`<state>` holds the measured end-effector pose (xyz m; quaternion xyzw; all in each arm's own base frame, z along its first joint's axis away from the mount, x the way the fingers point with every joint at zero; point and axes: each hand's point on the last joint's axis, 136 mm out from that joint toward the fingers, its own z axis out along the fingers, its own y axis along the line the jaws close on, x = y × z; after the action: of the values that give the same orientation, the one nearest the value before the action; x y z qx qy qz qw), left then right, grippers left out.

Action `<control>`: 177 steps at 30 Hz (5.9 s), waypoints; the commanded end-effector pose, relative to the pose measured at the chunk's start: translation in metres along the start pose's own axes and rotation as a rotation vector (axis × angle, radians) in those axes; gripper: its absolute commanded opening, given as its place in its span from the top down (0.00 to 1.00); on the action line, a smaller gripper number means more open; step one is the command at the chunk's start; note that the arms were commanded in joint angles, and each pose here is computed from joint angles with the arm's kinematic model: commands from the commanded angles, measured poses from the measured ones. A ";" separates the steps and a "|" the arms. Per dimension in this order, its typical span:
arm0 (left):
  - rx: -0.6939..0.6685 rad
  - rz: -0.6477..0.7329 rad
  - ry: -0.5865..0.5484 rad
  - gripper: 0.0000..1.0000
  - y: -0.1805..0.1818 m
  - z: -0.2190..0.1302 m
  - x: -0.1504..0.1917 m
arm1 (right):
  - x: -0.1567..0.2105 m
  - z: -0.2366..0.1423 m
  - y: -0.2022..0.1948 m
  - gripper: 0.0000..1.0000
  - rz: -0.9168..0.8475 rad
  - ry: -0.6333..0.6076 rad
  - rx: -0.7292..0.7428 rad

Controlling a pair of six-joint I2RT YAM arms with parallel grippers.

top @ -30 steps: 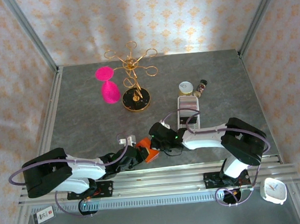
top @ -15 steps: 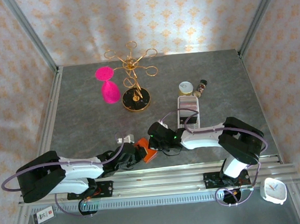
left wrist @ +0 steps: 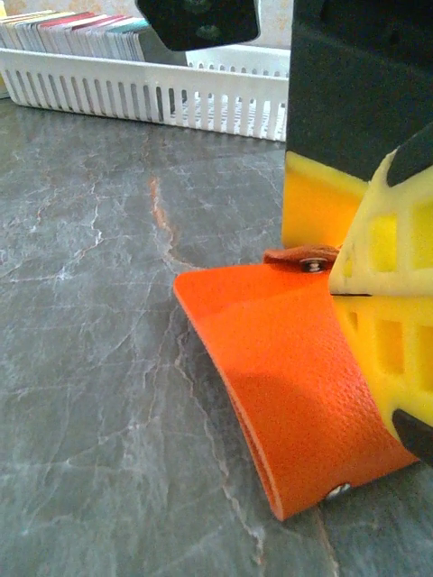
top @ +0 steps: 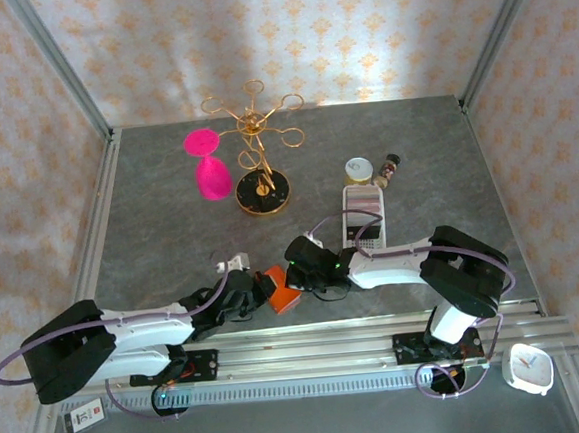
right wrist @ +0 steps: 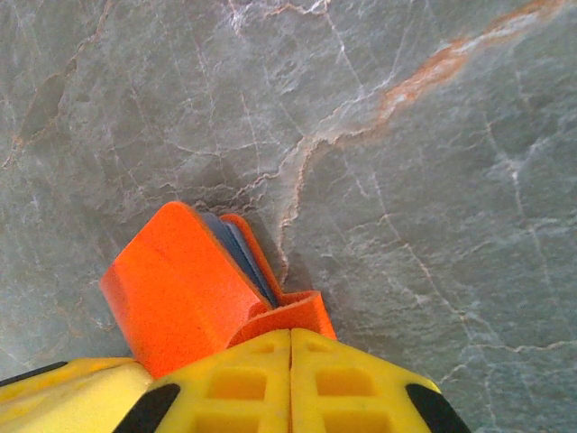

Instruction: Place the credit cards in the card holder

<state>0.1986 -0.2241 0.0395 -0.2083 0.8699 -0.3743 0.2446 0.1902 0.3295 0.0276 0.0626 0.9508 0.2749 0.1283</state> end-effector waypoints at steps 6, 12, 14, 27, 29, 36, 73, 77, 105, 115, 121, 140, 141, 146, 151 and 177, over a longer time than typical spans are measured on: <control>-0.066 0.027 0.015 1.00 0.010 0.017 0.002 | 0.017 0.012 -0.016 0.92 -0.030 0.063 0.057; -0.118 0.048 0.067 1.00 0.029 0.021 0.013 | 0.012 0.013 -0.001 0.92 -0.048 0.040 -0.009; -0.136 0.063 0.085 1.00 0.034 0.021 0.017 | 0.010 0.014 0.004 0.93 -0.051 0.032 -0.029; -0.226 0.143 0.148 1.00 0.049 0.022 0.026 | -0.008 0.004 0.040 0.95 -0.092 -0.034 -0.212; -0.246 0.151 0.147 1.00 0.052 0.021 0.025 | -0.003 0.005 0.043 0.95 -0.124 -0.006 -0.218; -0.284 0.154 0.129 1.00 0.061 0.016 0.022 | 0.017 0.016 0.023 0.96 -0.181 0.093 -0.153; -0.157 -0.012 0.033 1.00 0.073 -0.009 0.002 | 0.062 0.075 -0.072 0.99 -0.246 0.312 0.504; -0.141 -0.028 -0.011 1.00 0.070 -0.017 -0.010 | 0.070 0.083 -0.074 0.99 -0.241 0.333 0.514; 0.097 -0.084 0.061 0.64 0.030 -0.035 -0.003 | 0.004 0.019 0.048 0.91 -0.161 -0.045 0.240; 0.034 -0.016 0.084 0.63 0.032 -0.021 -0.002 | -0.007 -0.009 0.037 0.75 -0.182 -0.072 0.253; -0.028 0.098 0.075 0.64 0.033 -0.012 -0.007 | -0.021 -0.027 0.032 0.70 -0.188 -0.098 0.214; -0.211 0.295 0.142 0.71 0.039 0.011 -0.012 | -0.016 -0.017 0.006 0.70 -0.324 0.060 0.307; -0.213 0.296 0.147 0.71 0.039 0.012 -0.011 | -0.013 -0.015 0.003 0.70 -0.326 0.072 0.312; -0.223 0.294 0.152 0.72 0.042 0.012 -0.010 | -0.014 -0.017 -0.007 0.75 -0.319 0.062 0.352; -0.235 0.292 0.160 0.72 0.045 0.013 -0.009 | -0.018 -0.018 0.001 0.78 -0.310 0.042 0.335; -0.239 0.284 0.186 0.75 0.050 0.015 -0.003 | -0.025 -0.023 0.010 0.83 -0.296 0.007 0.318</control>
<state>0.2062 -0.2093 0.0146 -0.0817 0.9343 -0.2836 0.2001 0.2015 0.3200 0.0438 -0.0686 0.9837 0.1009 0.1319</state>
